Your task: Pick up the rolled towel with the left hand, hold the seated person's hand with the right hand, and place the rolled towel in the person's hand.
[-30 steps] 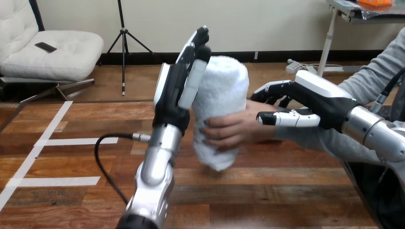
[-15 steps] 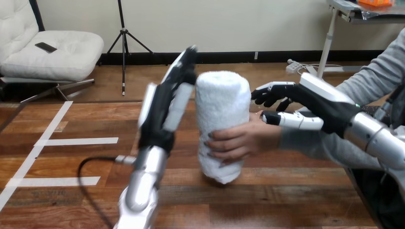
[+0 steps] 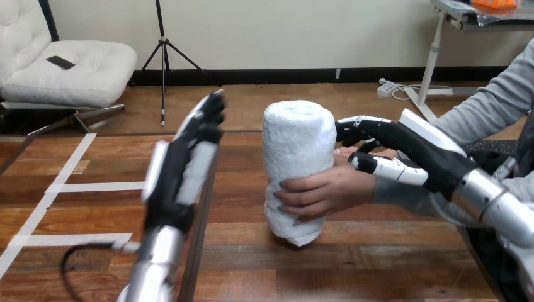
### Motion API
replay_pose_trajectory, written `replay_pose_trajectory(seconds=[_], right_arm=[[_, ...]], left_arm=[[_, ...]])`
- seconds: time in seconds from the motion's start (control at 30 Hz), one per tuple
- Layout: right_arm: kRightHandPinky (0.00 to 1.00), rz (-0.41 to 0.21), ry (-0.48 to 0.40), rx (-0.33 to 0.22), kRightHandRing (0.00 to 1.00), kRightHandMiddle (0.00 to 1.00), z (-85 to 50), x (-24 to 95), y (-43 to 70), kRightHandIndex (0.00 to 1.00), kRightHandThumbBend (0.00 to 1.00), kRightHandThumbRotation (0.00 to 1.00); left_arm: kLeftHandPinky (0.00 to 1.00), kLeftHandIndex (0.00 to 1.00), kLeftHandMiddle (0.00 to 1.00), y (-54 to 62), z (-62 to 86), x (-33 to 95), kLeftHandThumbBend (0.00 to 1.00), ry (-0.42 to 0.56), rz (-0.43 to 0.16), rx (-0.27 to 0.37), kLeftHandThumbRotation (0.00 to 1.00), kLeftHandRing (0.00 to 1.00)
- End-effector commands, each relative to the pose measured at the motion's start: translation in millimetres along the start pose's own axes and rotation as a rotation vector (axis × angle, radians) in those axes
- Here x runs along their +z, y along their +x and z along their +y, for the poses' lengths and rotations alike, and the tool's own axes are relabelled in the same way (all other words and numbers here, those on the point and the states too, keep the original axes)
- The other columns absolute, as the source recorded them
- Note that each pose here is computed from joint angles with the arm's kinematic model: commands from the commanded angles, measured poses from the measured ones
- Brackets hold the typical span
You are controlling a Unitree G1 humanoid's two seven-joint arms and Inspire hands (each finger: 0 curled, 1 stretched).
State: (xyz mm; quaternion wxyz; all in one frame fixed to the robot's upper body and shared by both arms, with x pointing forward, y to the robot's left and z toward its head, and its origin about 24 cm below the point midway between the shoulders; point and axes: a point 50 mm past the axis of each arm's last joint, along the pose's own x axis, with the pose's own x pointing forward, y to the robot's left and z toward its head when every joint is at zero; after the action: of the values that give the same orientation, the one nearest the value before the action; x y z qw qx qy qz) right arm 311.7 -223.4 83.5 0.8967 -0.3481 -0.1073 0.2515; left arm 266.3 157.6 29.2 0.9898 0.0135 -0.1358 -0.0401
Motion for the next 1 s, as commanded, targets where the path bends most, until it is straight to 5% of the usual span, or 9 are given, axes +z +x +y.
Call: replay_pose_trajectory(seconds=[0.0, 0.27, 0.37, 0.7, 0.97], right_arm=[[0.75, -0.127, 0.073, -0.1, 0.81, 0.81, -4.1, 19.4, 3.2, 0.82, 1.0, 1.0], [0.77, -0.162, 0.193, -0.121, 0.83, 0.83, 11.4, 20.4, -4.2, 0.84, 0.99, 1.0], [0.8, -0.19, 0.31, -0.123, 0.86, 0.85, 18.5, 19.9, -6.2, 0.85, 1.0, 1.0], [0.89, -0.266, 0.512, -0.193, 0.9, 0.89, 42.1, 20.7, -10.8, 0.89, 1.0, 1.0], [0.97, -0.269, 0.617, -0.261, 0.92, 0.92, 59.8, 21.1, -12.7, 0.92, 0.99, 1.0]], left_arm=[[0.88, 0.85, 0.87, -1.4, 15.4, 14.9, 0.81, 0.008, -0.104, 0.056, 0.93, 0.88], [0.83, 0.84, 0.85, -17.5, 28.1, 4.5, 0.81, 0.001, -0.103, 0.122, 0.93, 0.84], [0.83, 0.84, 0.85, -23.1, 31.1, 1.2, 0.81, -0.008, -0.096, 0.13, 0.93, 0.84], [0.85, 0.84, 0.85, -41.2, 36.6, -9.6, 0.81, -0.007, -0.07, 0.163, 0.91, 0.85], [0.86, 0.85, 0.85, -50.6, 37.5, -14.9, 0.79, -0.019, -0.062, 0.164, 0.89, 0.85]])
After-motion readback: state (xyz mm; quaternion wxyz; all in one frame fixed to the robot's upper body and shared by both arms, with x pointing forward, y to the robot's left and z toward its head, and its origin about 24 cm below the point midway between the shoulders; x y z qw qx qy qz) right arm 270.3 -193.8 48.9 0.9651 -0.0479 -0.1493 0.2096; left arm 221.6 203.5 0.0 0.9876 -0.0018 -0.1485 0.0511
